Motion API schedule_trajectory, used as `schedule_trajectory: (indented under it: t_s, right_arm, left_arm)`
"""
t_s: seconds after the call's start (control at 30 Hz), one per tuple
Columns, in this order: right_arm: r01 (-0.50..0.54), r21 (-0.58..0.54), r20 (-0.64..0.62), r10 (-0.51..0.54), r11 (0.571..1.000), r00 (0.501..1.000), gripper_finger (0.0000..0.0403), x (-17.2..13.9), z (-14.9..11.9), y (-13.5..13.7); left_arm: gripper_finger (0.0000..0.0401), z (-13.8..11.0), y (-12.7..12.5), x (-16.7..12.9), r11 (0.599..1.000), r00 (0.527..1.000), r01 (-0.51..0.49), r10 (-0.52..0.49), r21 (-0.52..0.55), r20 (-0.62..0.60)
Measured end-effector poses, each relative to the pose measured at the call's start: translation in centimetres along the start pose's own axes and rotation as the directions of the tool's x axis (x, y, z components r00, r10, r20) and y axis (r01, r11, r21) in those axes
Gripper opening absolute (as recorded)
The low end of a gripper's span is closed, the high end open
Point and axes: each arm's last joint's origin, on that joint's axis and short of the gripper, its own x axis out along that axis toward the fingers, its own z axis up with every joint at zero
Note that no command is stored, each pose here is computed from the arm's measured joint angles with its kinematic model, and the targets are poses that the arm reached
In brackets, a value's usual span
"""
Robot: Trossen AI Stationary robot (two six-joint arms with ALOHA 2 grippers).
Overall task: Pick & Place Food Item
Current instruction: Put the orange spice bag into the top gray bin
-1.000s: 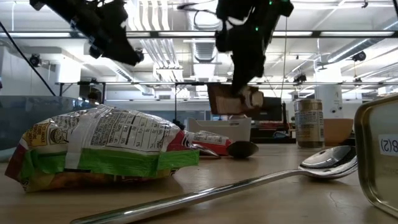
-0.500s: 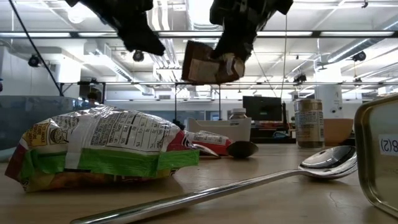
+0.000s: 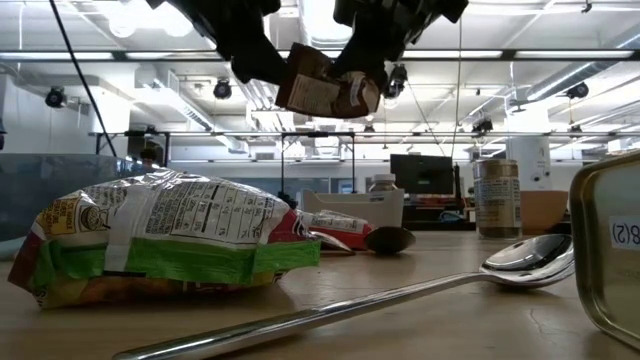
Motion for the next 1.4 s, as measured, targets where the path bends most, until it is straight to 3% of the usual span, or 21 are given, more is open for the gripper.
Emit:
schedule_trajectory:
  t_s: [0.17, 0.43, 0.83, 1.07, 1.4]
  right_arm:
    - [-0.006, -0.004, 0.009, 0.006, 1.000, 1.000, 0.0012, -0.3, 0.1, 0.1]
    - [-0.012, -0.006, 0.010, 0.012, 1.000, 1.000, 0.0012, -0.2, 0.1, 0.5]
    - [-0.031, -0.050, 0.098, 0.036, 0.998, 0.995, 0.0012, -0.6, 1.0, 0.9]
    - [-0.052, -0.107, 0.152, 0.068, 0.993, 0.986, 0.0012, -0.7, 1.6, 1.1]
    - [-0.039, -0.157, 0.170, 0.066, 0.987, 0.983, 0.0012, -0.7, 1.8, 1.2]
  left_arm:
    - [0.0220, 0.4, -0.4, -0.4, 0.993, 0.993, 0.120, -0.120, 0.003, 0.018]
    - [0.0293, 0.7, -0.3, -1.5, 0.993, 0.993, 0.120, -0.119, 0.010, -0.020]
    - [0.0308, 1.6, -0.2, -1.1, 0.993, 0.992, 0.107, -0.110, 0.047, 0.062]
    - [0.0266, 1.8, -0.3, -1.0, 0.992, 0.989, 0.106, -0.112, 0.068, 0.094]
    - [0.0129, 1.8, -0.4, -1.0, 0.990, 0.987, 0.123, -0.129, 0.070, 0.092]
